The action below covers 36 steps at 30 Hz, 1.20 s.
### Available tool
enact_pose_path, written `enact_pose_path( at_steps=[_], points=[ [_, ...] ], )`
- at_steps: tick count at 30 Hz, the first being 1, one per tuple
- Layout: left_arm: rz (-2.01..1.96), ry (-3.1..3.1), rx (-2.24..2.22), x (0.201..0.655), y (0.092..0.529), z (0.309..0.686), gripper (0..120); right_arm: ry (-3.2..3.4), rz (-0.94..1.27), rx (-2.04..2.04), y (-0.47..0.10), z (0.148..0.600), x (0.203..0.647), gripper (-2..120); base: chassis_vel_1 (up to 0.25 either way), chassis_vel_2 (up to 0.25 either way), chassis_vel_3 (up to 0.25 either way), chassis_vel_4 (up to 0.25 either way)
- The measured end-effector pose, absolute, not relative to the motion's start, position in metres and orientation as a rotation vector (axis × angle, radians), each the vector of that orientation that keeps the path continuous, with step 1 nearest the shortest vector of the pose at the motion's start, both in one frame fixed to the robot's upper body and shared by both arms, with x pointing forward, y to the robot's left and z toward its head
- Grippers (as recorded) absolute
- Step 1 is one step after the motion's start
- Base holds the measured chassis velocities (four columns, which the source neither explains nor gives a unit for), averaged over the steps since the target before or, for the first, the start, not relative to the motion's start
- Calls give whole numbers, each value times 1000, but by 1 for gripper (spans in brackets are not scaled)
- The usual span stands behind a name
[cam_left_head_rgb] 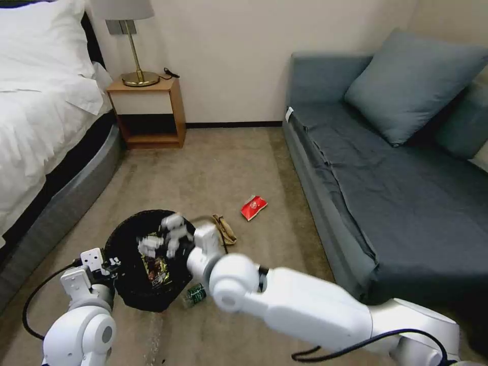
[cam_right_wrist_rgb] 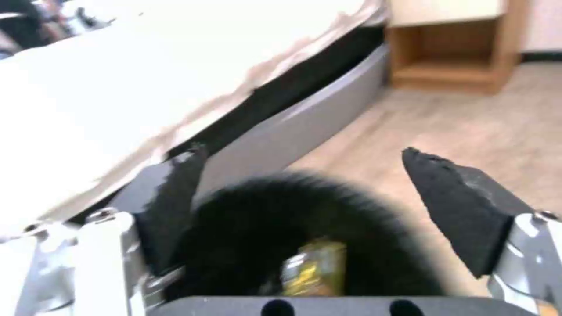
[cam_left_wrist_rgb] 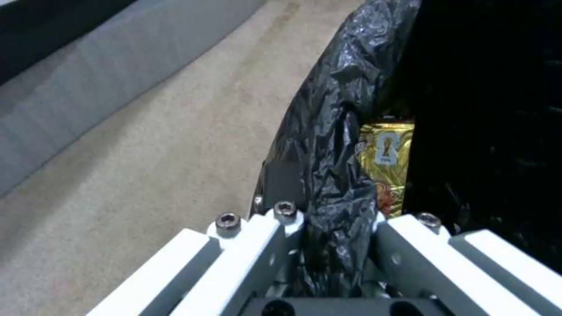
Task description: Pick up the trash bin, then pick up the garbage on the floor and place it into the trash bin.
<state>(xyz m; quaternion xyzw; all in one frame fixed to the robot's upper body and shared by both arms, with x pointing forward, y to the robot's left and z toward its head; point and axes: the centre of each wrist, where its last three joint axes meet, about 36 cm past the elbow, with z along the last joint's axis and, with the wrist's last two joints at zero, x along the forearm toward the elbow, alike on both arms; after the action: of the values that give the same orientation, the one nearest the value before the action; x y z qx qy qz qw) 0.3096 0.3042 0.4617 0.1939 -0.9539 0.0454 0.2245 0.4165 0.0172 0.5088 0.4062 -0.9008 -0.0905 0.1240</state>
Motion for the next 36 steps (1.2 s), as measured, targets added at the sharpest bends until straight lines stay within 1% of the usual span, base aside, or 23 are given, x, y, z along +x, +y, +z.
enact_pose_path(
  at_steps=[1,3,4,6,7,8,9,12,13,16,17,19,21,22,26,31,36],
  points=[
    [124,-2633,541,310,306,462,2,-2657,-248,1138,7,513,424,93,0,0,0,0],
    [125,-2636,550,310,308,464,2,-2689,-182,1013,-17,513,432,99,0,0,0,0],
    [125,-2636,550,310,308,464,2,-2689,-182,1013,-17,513,432,99,0,0,0,0],
    [124,-2641,560,310,311,466,2,-2693,-48,830,-55,495,441,100,0,0,0,0],
    [124,-2642,560,310,311,466,2,-2689,-27,806,-61,491,441,100,0,0,0,0],
    [124,-2645,563,310,313,467,2,-2660,47,733,-79,478,444,100,0,0,0,0],
    [124,-2645,563,310,313,467,2,-2660,47,733,-79,478,444,100,0,0,0,0],
    [122,-2649,570,309,315,469,2,-2570,199,671,-108,438,442,100,0,0,0,0],
    [122,-2649,570,309,315,469,2,-2570,199,671,-108,438,442,100,0,0,0,0],
    [123,-2652,574,309,316,471,2,-2493,286,849,-128,388,432,100,0,0,0,0],
    [123,-2652,574,309,316,471,2,-2493,286,849,-128,388,432,100,0,0,0,0],
    [122,-2652,577,308,316,471,2,-2453,338,993,-134,362,429,100,0,0,0,0],
    [121,-2653,579,307,317,472,2,-2430,444,1158,-143,334,429,100,0,0,0,0],
    [121,-2653,579,307,317,472,2,-2430,444,1158,-143,334,429,100,0,0,0,0],
    [125,-2658,585,303,317,475,2,-2326,680,1564,-158,284,442,100,0,0,0,0],
    [132,-2660,585,301,315,477,2,-2240,767,1720,-153,262,452,100,0,0,0,0],
    [139,-2661,588,300,314,477,2,-2211,820,1784,-142,252,461,100,0,0,0,0]
  ],
)
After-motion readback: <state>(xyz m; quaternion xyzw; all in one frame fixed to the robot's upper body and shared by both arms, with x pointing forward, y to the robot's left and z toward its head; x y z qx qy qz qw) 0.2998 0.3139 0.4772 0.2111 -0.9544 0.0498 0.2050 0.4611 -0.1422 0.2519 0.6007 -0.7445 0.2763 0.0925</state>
